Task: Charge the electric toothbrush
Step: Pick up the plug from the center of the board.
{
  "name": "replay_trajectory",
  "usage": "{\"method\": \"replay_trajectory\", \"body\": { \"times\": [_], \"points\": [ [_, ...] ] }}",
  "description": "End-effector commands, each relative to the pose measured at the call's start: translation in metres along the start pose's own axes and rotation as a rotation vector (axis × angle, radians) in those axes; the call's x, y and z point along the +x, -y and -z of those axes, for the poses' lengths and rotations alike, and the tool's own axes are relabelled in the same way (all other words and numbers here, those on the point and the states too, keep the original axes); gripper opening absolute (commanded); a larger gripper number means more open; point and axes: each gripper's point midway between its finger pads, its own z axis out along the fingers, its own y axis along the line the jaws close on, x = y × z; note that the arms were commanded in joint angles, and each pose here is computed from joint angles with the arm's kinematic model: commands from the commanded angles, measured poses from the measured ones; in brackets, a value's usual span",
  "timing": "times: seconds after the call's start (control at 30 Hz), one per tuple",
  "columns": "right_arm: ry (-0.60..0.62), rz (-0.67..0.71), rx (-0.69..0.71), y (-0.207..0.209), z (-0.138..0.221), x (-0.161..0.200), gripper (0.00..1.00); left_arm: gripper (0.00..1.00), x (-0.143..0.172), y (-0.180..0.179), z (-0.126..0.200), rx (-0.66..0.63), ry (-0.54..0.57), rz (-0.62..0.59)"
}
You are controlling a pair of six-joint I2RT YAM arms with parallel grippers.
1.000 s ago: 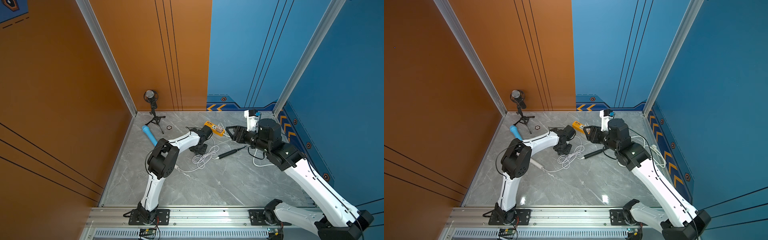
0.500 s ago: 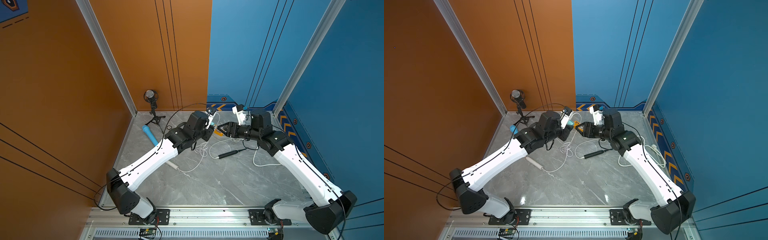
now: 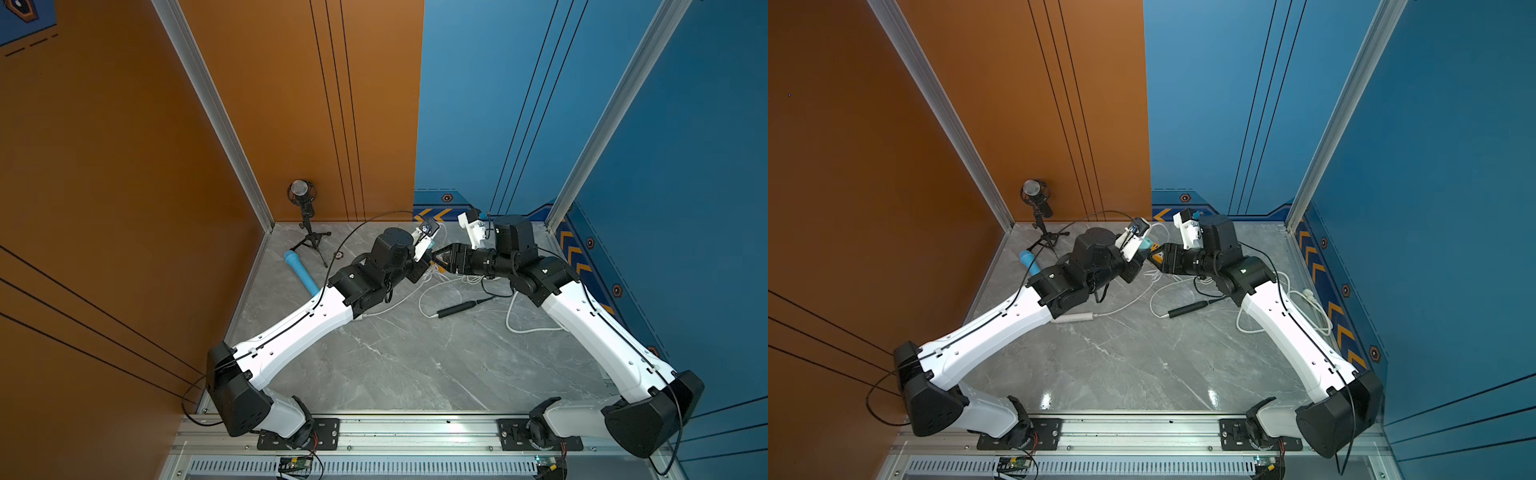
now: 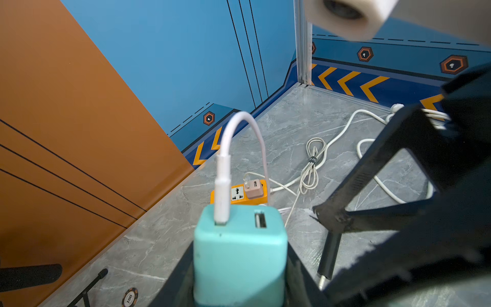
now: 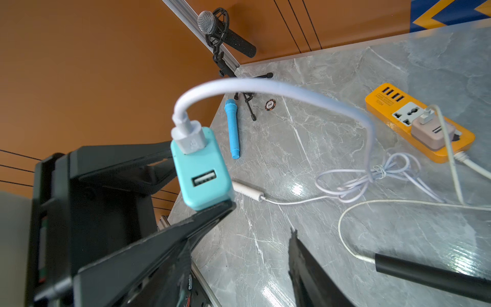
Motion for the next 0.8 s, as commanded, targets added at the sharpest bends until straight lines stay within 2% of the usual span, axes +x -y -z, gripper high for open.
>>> {"method": "replay_trajectory", "body": {
  "times": [0.0, 0.27, 0.57, 0.67, 0.77],
  "points": [
    [0.138, 0.006, -0.064, -0.017, 0.025, -0.036, 0.6, 0.13, -0.006, 0.03, 0.002, 0.105, 0.037, -0.03],
    [0.153, 0.007, -0.115, -0.021, 0.037, -0.039, 0.59, 0.13, -0.009, 0.034, 0.002, 0.144, 0.048, -0.017],
    [0.025, 0.016, -0.186, -0.032, 0.012, -0.022, 0.55, 0.14, -0.027, 0.038, 0.009, 0.179, 0.091, -0.006],
    [-0.004, 0.032, -0.18, -0.032, 0.008, -0.018, 0.51, 0.14, -0.029, 0.037, 0.008, 0.18, 0.095, -0.008],
    [-0.027, 0.052, -0.164, -0.028, 0.005, -0.014, 0.36, 0.14, -0.031, 0.038, 0.01, 0.184, 0.101, -0.011]
  ]
}}
